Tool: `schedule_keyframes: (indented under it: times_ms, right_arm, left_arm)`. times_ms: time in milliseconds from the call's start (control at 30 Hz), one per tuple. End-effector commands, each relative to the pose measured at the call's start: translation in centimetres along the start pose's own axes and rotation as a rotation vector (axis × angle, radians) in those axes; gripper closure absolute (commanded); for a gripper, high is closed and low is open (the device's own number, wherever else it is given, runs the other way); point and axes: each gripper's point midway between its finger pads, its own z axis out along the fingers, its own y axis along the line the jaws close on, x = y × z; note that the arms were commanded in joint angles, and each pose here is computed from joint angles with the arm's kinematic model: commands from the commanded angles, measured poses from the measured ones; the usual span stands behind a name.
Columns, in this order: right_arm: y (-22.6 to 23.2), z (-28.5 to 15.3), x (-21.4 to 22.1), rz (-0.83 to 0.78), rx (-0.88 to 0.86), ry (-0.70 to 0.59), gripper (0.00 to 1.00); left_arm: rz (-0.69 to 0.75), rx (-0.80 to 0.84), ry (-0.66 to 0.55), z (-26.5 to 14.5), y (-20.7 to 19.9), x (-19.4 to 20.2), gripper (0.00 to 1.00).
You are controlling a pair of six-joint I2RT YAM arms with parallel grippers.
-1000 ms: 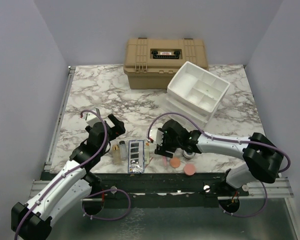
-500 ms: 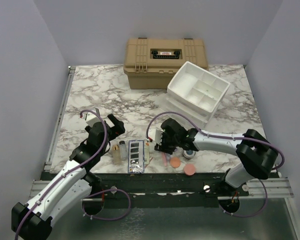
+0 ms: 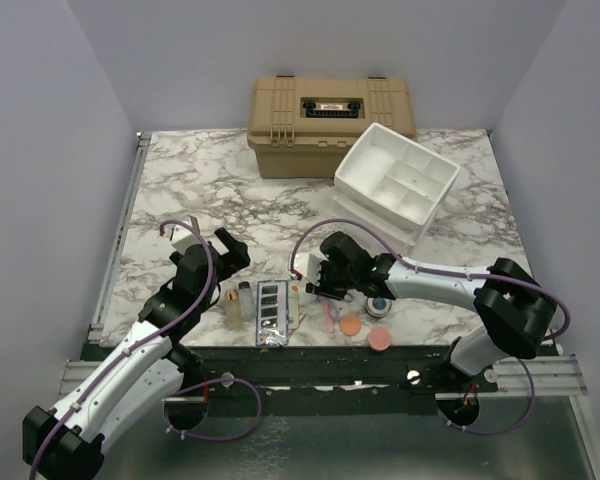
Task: Organize the makeup
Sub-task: Pick up the makeup tool from the corner of the board.
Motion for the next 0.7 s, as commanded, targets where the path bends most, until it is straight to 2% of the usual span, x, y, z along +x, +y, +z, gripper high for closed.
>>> schedule_keyframes:
  times_ms: [0,133,300,433,667]
  right_arm:
    - [-0.7,0.0,-1.8,-0.004,0.006,-0.051,0.64]
    - [-0.9,-0.5,-2.5,-0.007,0.013,-0.077,0.64]
    - [-0.8,-0.5,-1.3,0.002,0.025,-0.034,0.48]
    - [-0.7,-0.7,-0.7,-0.004,0.035,-0.03,0.4]
    - [-0.9,-1.8,-2.4,0.001,0.04,-0.085,0.38]
  left_arm:
    - [-0.004,-0.004,0.002,-0.2,0.4,0.1,0.01]
    - [-0.005,-0.009,0.001,-0.2,0.5,0.2,0.01]
    - [-0.001,-0.008,0.006,-0.2,0.5,0.3,0.01]
    - [-0.006,-0.007,0.004,-0.2,0.6,0.3,0.01]
    - [-0.01,-0.006,0.005,-0.2,0.5,0.3,0.01]
